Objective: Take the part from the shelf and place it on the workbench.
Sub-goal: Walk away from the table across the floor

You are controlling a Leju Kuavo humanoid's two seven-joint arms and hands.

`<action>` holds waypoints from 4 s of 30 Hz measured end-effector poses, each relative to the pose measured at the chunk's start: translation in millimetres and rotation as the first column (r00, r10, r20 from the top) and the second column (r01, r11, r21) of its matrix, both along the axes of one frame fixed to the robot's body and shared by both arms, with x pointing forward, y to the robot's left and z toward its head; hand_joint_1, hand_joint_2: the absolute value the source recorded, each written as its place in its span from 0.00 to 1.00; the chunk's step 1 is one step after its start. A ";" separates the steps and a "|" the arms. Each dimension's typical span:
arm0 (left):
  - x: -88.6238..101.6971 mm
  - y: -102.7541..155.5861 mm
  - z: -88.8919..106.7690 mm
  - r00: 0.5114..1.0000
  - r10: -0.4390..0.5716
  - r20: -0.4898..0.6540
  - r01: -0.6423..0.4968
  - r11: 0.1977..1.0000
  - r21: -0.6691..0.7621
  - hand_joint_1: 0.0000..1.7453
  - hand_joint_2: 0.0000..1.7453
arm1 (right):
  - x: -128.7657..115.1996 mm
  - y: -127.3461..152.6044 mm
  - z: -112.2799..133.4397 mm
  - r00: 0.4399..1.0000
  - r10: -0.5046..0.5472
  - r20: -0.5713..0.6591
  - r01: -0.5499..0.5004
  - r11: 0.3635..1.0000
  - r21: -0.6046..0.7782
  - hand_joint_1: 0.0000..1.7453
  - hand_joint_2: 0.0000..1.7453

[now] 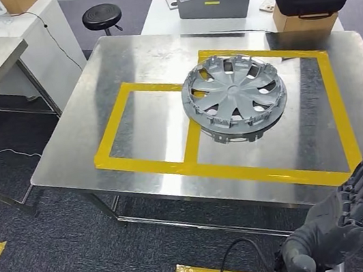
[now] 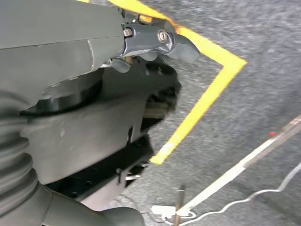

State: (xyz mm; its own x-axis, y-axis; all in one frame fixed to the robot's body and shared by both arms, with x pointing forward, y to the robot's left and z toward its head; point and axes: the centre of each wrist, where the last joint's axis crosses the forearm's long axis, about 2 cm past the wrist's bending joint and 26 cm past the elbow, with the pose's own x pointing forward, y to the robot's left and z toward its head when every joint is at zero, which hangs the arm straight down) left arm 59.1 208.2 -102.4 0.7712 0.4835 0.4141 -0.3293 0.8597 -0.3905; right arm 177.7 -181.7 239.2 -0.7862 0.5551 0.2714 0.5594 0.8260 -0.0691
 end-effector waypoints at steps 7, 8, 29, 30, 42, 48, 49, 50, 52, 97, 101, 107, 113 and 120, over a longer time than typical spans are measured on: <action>-2.8 -4.8 0.4 1.000 -0.002 -0.003 0.002 1.000 -0.014 0.00 1.00 | 0.0 -0.1 -0.1 1.000 -0.001 0.000 0.001 1.000 -0.001 0.00 0.00; -3.4 -5.0 0.4 1.000 -0.002 -0.005 0.002 1.000 -0.015 0.00 1.00 | 0.0 -0.1 -0.2 1.000 -0.001 0.000 0.001 1.000 -0.001 0.00 0.00; 3.5 -2.3 0.9 1.000 -0.001 0.009 0.001 1.000 -0.011 0.00 1.00 | 0.6 1.1 -3.6 1.000 0.001 -0.011 -0.002 1.000 -0.011 0.00 0.00; 2.9 -2.3 0.8 1.000 -0.001 0.007 0.001 1.000 -0.012 0.00 1.00 | 0.6 1.3 -3.8 1.000 0.002 -0.011 -0.002 1.000 -0.011 0.00 0.00; -2.8 -5.7 0.6 1.000 0.006 -0.005 -0.006 0.999 -0.031 0.00 1.00 | 0.8 1.5 -4.5 1.000 0.003 -0.013 -0.004 1.000 -0.013 0.00 0.00; -0.8 -5.6 0.9 1.000 0.010 -0.001 -0.010 0.999 -0.031 0.00 1.00 | 1.0 1.8 -5.0 1.000 0.004 -0.015 -0.004 1.000 -0.014 0.00 0.00; -0.4 -5.5 0.9 1.000 0.011 0.000 -0.011 0.999 -0.031 0.00 1.00 | 1.1 1.9 -5.1 1.000 0.004 -0.015 -0.005 1.000 -0.014 0.00 0.00; -0.4 -5.5 0.9 1.000 0.012 0.000 -0.012 0.999 -0.031 0.00 1.00 | 1.1 1.9 -5.1 1.000 0.005 -0.015 -0.005 1.000 -0.015 0.00 0.00; -0.4 -5.1 0.9 1.000 0.015 0.000 -0.015 0.999 -0.031 0.00 1.00 | 1.2 2.0 -5.3 1.000 0.005 -0.015 -0.005 1.000 -0.015 0.00 0.00; -3.8 1.2 -1.2 0.993 -0.117 -0.033 0.122 0.969 0.216 0.00 0.00 | 4.3 17.3 -24.9 0.980 0.175 -0.096 -0.166 0.981 0.098 0.00 0.00; -3.3 0.5 -1.0 0.988 -0.145 -0.052 0.153 0.960 0.235 0.00 0.00 | 3.3 18.3 -26.4 0.978 0.183 -0.097 -0.176 0.981 0.080 0.00 0.00; -3.1 1.0 -1.1 0.985 -0.159 -0.060 0.169 0.954 0.247 0.00 0.00 | 1.4 21.1 -30.3 0.965 0.227 -0.132 -0.213 0.971 0.111 0.00 0.00; -2.7 2.2 -1.2 0.985 -0.161 -0.063 0.172 0.954 0.246 0.00 0.00 | -0.1 26.2 -30.0 0.957 0.266 -0.111 -0.256 0.962 0.095 0.00 0.00; -3.3 2.0 -1.3 0.983 -0.172 -0.066 0.183 0.952 0.244 0.00 0.00 | 0.1 24.6 -27.6 0.968 0.232 -0.091 -0.228 0.972 0.051 0.00 0.00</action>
State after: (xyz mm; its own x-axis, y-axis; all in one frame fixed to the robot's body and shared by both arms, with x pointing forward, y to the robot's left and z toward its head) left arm 55.9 210.2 -103.6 0.8551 0.2238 0.4676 -0.1748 0.9737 -0.1463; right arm 177.9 -157.1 211.6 -0.8609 0.3495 0.3699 0.3462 0.9350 -0.0777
